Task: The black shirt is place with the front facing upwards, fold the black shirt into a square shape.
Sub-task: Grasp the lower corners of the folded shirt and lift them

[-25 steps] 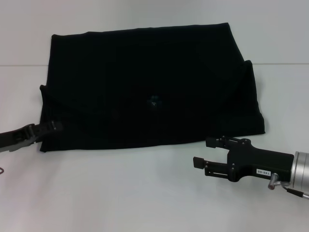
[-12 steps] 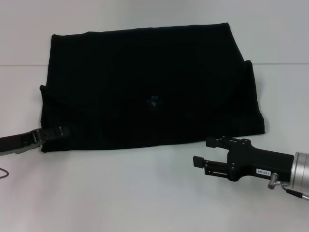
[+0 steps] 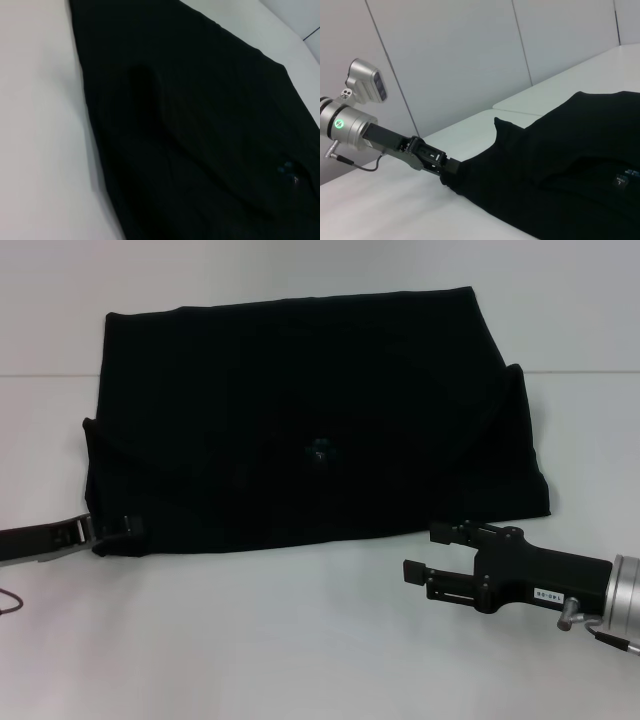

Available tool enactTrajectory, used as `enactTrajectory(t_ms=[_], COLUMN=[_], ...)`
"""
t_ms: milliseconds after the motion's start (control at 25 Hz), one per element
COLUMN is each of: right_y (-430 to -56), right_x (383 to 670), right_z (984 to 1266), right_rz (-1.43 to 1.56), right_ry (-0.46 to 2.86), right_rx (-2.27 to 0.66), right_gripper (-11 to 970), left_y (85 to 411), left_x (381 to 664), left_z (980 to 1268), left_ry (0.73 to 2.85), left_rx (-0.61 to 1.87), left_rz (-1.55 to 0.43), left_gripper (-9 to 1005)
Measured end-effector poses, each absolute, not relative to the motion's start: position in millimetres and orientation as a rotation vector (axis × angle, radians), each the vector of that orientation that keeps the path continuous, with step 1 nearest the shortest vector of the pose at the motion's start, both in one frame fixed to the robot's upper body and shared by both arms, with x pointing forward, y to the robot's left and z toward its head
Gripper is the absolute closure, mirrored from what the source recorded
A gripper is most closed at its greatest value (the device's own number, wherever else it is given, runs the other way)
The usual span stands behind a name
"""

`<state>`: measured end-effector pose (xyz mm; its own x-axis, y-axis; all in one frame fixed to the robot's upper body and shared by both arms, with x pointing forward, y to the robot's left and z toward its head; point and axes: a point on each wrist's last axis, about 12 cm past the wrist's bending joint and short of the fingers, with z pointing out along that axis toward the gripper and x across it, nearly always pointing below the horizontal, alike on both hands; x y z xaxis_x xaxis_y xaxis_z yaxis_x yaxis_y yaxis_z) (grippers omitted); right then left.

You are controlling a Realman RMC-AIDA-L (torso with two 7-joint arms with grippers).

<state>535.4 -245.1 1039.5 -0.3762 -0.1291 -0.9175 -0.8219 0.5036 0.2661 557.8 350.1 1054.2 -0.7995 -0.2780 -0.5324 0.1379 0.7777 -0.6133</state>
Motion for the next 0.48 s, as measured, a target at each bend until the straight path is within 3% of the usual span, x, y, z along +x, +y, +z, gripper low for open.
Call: enactTrajectory(t_ms=[280,400,480], right_y=[-247.0,-249.8,-256.4], right_x=[536.5,538.9,546.4], right_z=[1040.7,1043.0,1050.9], right_rz=[0.94,0.945,0.944], right_ry=[1.825,1.837,1.858], right_rx=[-0.778,-0.752,-0.702], right_gripper=[153,154,154], left_y=[349.9,350.0,349.6], left_x=[558.3,558.3,559.0], left_z=[1055.4,1055.4,1055.9], left_ry=[2.337,2.337,2.336], left_rx=[-0.099,-0.099,-0.097], left_rz=[-0.865,-0.865,-0.864], left_gripper=[551,766,842])
